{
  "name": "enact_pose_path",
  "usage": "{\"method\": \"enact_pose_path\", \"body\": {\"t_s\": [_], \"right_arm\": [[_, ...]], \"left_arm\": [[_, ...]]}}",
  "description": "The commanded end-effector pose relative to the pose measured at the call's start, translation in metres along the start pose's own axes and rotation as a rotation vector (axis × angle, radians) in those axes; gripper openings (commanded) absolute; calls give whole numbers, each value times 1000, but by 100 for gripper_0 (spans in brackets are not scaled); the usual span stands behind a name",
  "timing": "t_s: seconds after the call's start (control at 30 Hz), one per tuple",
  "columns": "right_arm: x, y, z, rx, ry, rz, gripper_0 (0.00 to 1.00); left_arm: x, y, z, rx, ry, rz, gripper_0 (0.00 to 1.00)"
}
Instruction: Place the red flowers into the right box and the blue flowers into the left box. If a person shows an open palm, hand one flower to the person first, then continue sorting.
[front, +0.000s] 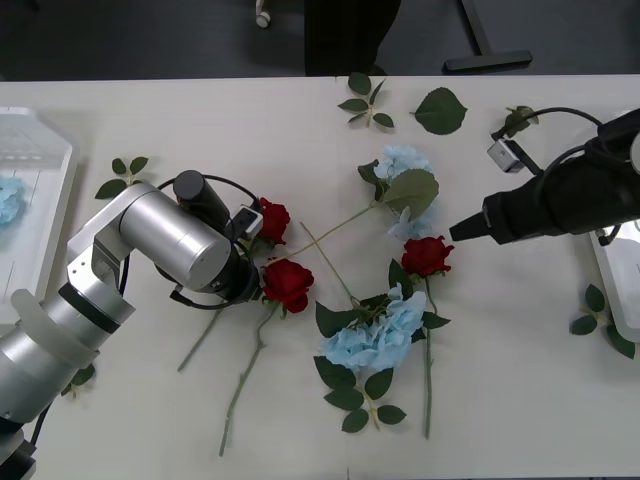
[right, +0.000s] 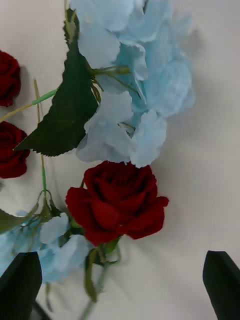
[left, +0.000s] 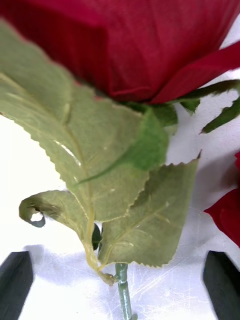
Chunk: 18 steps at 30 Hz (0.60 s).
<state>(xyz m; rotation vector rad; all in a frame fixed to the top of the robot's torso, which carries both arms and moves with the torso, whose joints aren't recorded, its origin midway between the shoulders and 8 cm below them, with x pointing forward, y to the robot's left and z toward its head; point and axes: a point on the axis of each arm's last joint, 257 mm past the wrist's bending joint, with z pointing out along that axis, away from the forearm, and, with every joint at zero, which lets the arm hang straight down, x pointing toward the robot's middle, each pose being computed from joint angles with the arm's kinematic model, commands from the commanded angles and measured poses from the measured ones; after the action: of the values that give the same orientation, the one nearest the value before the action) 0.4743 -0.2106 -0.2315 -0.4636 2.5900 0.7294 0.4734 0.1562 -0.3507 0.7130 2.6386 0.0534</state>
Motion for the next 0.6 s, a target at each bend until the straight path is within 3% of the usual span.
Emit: {"method": "enact_pose_path", "body": {"t_s": [0.03,0.07,0.13,0.33,0.6], "right_arm": [[11,-5,-12,60,54,-49,100],[15,-7,-11,71,72,-41,100],[23,-13,-7,96,98,-30,100],[43,-31,15,192,135,6,100],[56,-20,32,283,134,10,100]], "left_arm": [[-27,-4,-14,-19,-57,76,56],[-26,-4,-13,-22,-54,80,46],[-24,-5,-11,-22,-48,80,39],[-21,-5,-9,-18,-41,81,33],[-16,-4,-1,-8,-26,70,32]]}}
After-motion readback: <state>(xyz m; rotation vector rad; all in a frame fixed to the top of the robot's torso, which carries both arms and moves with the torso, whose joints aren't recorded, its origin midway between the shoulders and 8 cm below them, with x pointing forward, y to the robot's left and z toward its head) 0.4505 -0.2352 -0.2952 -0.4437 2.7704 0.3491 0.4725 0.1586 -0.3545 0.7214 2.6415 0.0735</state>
